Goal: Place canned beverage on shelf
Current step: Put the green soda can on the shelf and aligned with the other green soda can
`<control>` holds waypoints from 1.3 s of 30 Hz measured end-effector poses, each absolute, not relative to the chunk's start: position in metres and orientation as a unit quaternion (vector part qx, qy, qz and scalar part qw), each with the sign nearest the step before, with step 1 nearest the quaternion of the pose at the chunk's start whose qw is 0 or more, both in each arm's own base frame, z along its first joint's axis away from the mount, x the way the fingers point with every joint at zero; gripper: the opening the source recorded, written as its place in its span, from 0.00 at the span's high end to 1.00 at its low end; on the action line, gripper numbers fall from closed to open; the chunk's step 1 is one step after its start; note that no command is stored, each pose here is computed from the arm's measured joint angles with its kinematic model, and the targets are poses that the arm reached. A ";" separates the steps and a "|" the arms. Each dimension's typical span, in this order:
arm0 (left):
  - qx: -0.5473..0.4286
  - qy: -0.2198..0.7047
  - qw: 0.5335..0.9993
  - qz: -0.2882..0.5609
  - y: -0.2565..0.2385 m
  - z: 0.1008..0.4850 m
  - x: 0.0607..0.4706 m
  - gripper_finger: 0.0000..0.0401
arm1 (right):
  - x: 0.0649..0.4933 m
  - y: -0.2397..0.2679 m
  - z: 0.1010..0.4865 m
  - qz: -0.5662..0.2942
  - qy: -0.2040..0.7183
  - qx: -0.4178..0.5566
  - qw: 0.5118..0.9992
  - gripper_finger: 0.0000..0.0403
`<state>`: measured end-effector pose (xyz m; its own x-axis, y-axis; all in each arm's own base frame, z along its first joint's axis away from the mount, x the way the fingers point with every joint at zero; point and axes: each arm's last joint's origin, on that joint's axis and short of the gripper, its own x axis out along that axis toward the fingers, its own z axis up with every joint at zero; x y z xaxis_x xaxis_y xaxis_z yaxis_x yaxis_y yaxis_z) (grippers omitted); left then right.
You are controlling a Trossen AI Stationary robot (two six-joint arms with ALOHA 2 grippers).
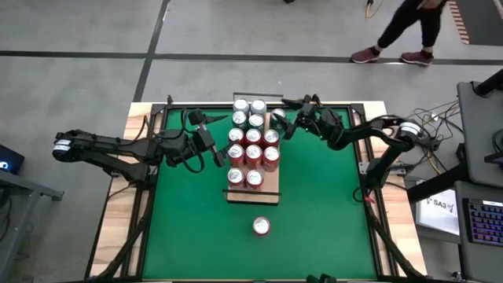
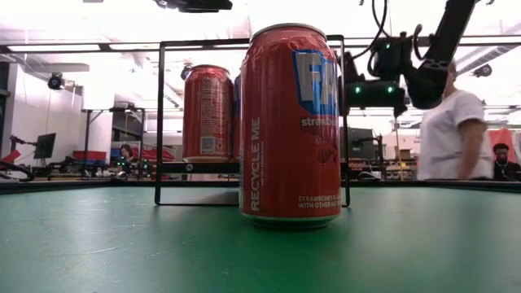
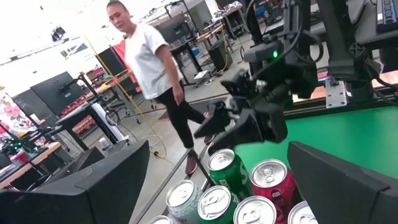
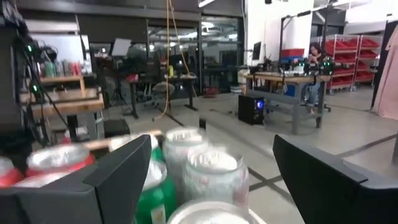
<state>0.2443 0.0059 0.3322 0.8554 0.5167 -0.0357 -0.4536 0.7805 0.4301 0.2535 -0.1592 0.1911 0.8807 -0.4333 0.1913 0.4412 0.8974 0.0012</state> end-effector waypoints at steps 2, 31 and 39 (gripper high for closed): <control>0.207 0.076 0.941 0.258 0.006 0.332 0.244 0.09 | 0.250 -0.157 0.201 -0.225 -0.099 -0.019 0.969 0.18; 0.204 0.122 0.933 0.271 0.011 0.323 0.243 0.17 | 0.222 -0.150 0.253 -0.348 0.192 0.114 0.911 0.97; 0.210 0.143 0.943 0.216 0.035 0.318 0.243 0.40 | 0.239 -0.158 0.277 -0.302 0.214 0.129 0.920 0.98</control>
<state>0.2425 0.0350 0.3179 0.8658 0.4673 -0.1790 -0.3471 0.8184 0.4579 0.2388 -0.1575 0.2766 0.7253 -0.5007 -0.4726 0.6117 0.7836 0.1085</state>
